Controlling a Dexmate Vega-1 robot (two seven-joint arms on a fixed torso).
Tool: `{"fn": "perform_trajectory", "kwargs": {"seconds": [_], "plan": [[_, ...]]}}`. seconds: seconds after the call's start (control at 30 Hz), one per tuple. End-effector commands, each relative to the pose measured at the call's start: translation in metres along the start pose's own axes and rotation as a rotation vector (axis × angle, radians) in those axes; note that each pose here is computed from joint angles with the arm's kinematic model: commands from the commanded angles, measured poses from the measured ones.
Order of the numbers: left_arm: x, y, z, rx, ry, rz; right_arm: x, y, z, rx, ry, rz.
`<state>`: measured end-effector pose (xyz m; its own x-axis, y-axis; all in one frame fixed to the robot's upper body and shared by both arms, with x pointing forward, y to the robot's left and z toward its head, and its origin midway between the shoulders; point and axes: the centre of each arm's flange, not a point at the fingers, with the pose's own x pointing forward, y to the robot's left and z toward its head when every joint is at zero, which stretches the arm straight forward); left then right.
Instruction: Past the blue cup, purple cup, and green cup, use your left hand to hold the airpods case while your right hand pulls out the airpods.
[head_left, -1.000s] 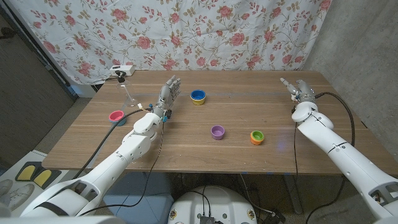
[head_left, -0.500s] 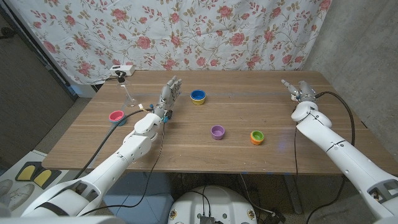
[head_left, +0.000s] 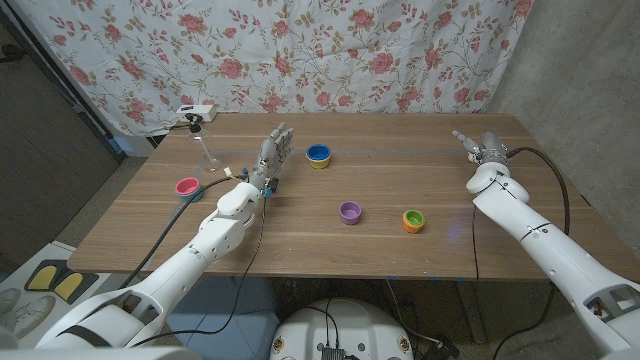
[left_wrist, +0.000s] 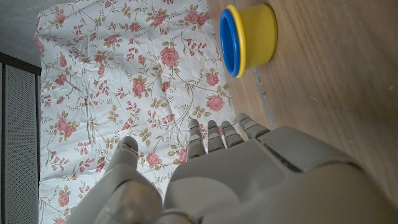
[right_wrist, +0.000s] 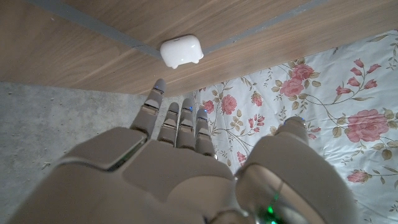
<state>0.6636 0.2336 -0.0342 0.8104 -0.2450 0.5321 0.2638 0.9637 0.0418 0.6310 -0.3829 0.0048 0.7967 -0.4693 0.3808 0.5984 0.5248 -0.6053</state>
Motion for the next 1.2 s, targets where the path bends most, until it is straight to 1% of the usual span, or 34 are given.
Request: {"fn": "perform_trajectory", "kwargs": {"seconds": [0.03,0.1,0.17,0.2,0.27,0.33,0.4,0.63,0.87,0.93,1.0,1.2], "plan": [[-0.0038,-0.0025,-0.0026,-0.001,0.006,-0.002,0.0011,-0.0038,0.0019,-0.02,0.035,-0.033],[-0.0049,-0.0026,-0.0029,-0.003,0.006,0.001,0.0012,-0.0048,0.0024,-0.038,0.045,-0.046],[-0.0053,-0.0024,-0.0033,-0.004,0.007,0.001,0.0014,-0.0051,0.0031,-0.061,0.047,-0.047],[-0.0059,-0.0024,-0.0041,-0.016,0.008,0.006,0.002,-0.0052,0.0041,-0.091,0.041,-0.051],[-0.0064,-0.0019,-0.0032,0.0,0.009,0.004,0.0021,-0.0054,0.0047,-0.106,0.044,-0.055],[-0.0069,-0.0025,-0.0039,-0.014,0.006,0.006,0.002,-0.0055,0.0047,-0.109,0.044,-0.059],[-0.0071,-0.0026,-0.0028,-0.002,0.006,0.003,0.0021,-0.0054,0.0044,-0.116,0.05,-0.062],[-0.0079,-0.0029,-0.0009,-0.002,-0.002,0.001,0.0026,-0.0072,0.003,-0.133,0.081,-0.062],[-0.008,-0.0047,0.0013,-0.004,-0.012,-0.004,0.0037,-0.0087,0.0008,-0.134,0.099,-0.043],[-0.0073,-0.0058,0.0007,-0.028,-0.02,-0.012,0.0041,-0.0086,0.0005,-0.136,0.102,-0.036],[-0.0075,-0.0061,0.002,-0.011,-0.018,-0.005,0.0046,-0.0085,0.0,-0.139,0.106,-0.022],[-0.0074,-0.0075,0.0019,-0.017,-0.014,-0.009,0.0054,-0.0064,-0.0032,-0.127,0.119,-0.002]]}}
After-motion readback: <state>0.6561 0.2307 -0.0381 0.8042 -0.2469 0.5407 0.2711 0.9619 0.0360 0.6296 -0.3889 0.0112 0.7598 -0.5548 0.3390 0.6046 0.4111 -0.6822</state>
